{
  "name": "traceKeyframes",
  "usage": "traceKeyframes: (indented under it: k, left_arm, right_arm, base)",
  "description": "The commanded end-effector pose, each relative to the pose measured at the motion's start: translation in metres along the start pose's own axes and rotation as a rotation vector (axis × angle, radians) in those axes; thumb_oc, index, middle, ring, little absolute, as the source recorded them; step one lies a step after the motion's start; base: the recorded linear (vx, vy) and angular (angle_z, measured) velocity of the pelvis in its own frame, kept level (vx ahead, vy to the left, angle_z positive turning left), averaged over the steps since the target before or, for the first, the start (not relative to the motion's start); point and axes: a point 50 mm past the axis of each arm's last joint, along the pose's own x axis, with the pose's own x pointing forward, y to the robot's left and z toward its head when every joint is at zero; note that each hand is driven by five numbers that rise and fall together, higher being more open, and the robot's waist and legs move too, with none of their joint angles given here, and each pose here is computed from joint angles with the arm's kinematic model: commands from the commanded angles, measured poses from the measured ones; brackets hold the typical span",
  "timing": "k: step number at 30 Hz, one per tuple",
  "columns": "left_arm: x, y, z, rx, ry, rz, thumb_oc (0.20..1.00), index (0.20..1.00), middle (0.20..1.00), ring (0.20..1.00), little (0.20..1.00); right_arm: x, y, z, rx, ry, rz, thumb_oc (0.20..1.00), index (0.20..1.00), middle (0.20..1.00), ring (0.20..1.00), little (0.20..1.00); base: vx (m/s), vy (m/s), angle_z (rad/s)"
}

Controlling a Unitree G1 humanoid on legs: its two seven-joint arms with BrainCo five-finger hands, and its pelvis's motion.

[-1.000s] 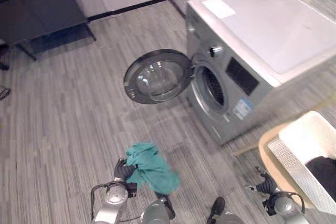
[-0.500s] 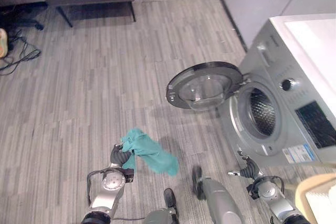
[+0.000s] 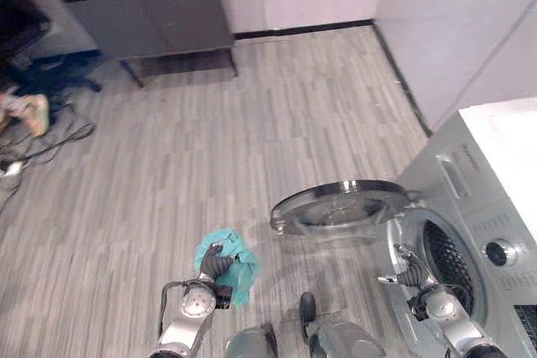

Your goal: Grab the laundry basket,head to the washer,open it,put in the laundry and shut it.

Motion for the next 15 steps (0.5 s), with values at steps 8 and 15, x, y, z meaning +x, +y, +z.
traceKeyframes:
  k: [8,15]
  left_arm:
    - [0.011,-0.018,0.037,0.112,-0.161,-0.111,0.200,0.200,0.200,0.200,0.200]
    - [0.012,-0.007,0.061,0.107,-0.264,-0.047,0.200,0.200,0.200,0.200,0.200]
  right_arm:
    - [-0.005,-0.007,-0.012,-0.017,0.017,0.000,1.000,1.000,1.000,1.000,1.000]
    - [0.001,0.006,-0.002,-0.008,-0.005,0.040,1.000,1.000,1.000,1.000,1.000]
  base:
    - [0.12,0.164,-1.31]
    - [0.02,0.038,-1.56]
